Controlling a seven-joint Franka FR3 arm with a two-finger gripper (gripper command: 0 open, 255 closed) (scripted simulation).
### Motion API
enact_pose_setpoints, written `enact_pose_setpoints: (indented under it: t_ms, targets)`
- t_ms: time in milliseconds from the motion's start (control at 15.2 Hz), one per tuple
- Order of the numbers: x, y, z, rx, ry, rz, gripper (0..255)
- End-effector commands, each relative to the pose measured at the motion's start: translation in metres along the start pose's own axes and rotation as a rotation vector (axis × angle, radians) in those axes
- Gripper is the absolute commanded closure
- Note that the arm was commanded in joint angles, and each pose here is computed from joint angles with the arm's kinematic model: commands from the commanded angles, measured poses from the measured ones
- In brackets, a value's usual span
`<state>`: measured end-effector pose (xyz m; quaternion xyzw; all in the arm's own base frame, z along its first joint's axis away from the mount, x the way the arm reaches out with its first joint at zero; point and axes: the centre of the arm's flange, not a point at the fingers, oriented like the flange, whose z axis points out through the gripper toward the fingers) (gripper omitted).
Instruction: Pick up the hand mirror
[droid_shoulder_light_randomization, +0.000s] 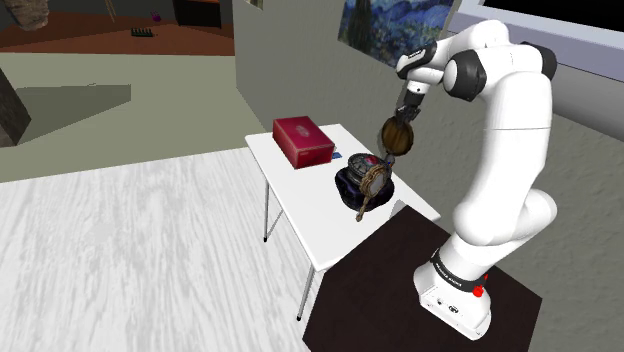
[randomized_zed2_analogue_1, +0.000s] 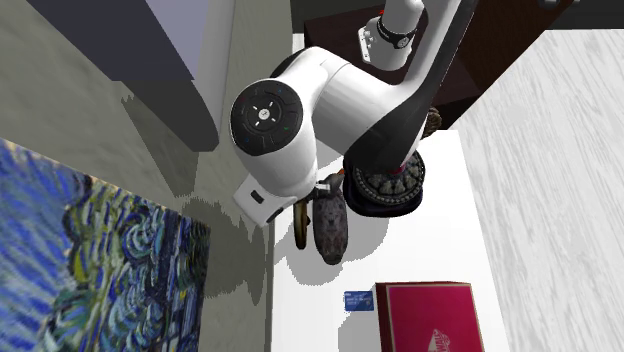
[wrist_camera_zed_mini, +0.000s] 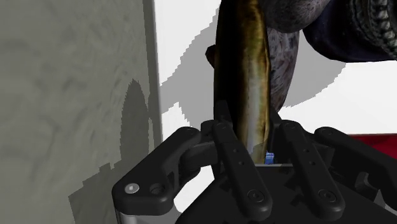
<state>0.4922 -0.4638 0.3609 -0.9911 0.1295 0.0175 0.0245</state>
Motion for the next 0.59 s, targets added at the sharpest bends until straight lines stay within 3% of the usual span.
enact_pose_setpoints:
  t_ms: [0,528]
  targets:
    - [-0.001,-0.002,-0.012,0.0,0.0,0.0,255]
    - [-0.002,-0.003,-0.044,0.0,0.0,0.0,255]
